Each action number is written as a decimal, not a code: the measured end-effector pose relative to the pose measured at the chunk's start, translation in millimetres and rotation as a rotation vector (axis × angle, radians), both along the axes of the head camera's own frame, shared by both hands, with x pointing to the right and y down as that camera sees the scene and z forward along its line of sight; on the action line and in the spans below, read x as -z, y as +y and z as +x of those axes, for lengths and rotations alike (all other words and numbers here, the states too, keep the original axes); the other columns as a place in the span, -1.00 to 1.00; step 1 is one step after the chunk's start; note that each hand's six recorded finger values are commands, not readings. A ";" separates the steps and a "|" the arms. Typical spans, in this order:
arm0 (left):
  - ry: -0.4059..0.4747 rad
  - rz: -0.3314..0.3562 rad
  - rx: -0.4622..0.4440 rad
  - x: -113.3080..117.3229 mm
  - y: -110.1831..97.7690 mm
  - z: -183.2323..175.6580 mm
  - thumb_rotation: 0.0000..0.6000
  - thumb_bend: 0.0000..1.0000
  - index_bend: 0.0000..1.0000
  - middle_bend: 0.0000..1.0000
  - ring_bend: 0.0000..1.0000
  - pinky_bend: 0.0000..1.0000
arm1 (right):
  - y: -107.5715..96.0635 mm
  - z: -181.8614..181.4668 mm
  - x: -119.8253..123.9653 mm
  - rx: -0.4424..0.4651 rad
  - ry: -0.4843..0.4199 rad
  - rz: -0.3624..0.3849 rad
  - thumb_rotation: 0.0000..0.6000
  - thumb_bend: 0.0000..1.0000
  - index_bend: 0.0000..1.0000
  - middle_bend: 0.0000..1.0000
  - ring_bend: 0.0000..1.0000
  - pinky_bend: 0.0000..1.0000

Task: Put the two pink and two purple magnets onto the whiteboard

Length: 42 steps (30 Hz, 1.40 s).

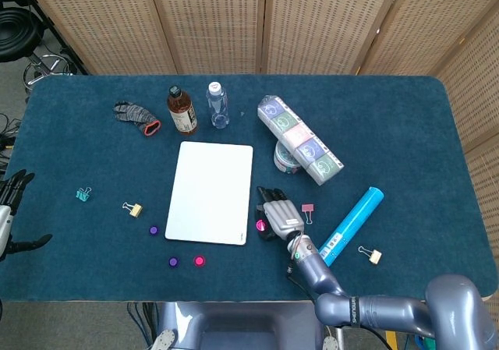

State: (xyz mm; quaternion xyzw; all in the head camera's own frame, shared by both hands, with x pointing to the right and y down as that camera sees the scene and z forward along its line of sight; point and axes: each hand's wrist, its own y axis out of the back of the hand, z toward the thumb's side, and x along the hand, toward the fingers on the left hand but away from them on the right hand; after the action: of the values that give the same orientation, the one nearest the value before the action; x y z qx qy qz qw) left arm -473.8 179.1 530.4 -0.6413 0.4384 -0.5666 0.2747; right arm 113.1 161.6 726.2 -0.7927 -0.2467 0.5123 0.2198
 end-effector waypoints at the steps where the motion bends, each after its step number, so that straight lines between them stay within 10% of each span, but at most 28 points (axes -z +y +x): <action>1: 0.000 0.000 0.000 0.0 0.0 0.0 1.00 -0.82 -1.00 -1.00 -1.00 -1.00 | -1.3 -1.8 1.7 -0.002 -0.006 0.003 1.00 -0.20 0.12 -1.00 -1.00 -1.00; 36: 0.034 -0.021 0.027 2.6 -3.6 -9.2 1.00 -0.82 -1.00 -1.00 -1.00 -1.00 | 2.9 -113.8 14.8 0.067 -0.081 0.003 1.00 -0.19 0.12 -1.00 -1.00 -1.00; 42: 0.035 -0.023 0.023 2.5 -3.3 -8.7 1.00 -0.82 -1.00 -1.00 -1.00 -1.00 | 3.2 -111.5 12.4 0.075 -0.067 0.010 1.00 -0.19 -0.37 -1.00 -1.00 -1.00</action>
State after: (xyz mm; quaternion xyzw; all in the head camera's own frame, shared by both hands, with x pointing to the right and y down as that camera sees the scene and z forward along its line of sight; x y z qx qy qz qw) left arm -482.5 175.8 527.9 -0.6491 0.4440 -0.5635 0.2528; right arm 1.6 164.7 713.9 -0.8169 -0.2265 0.4758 0.2346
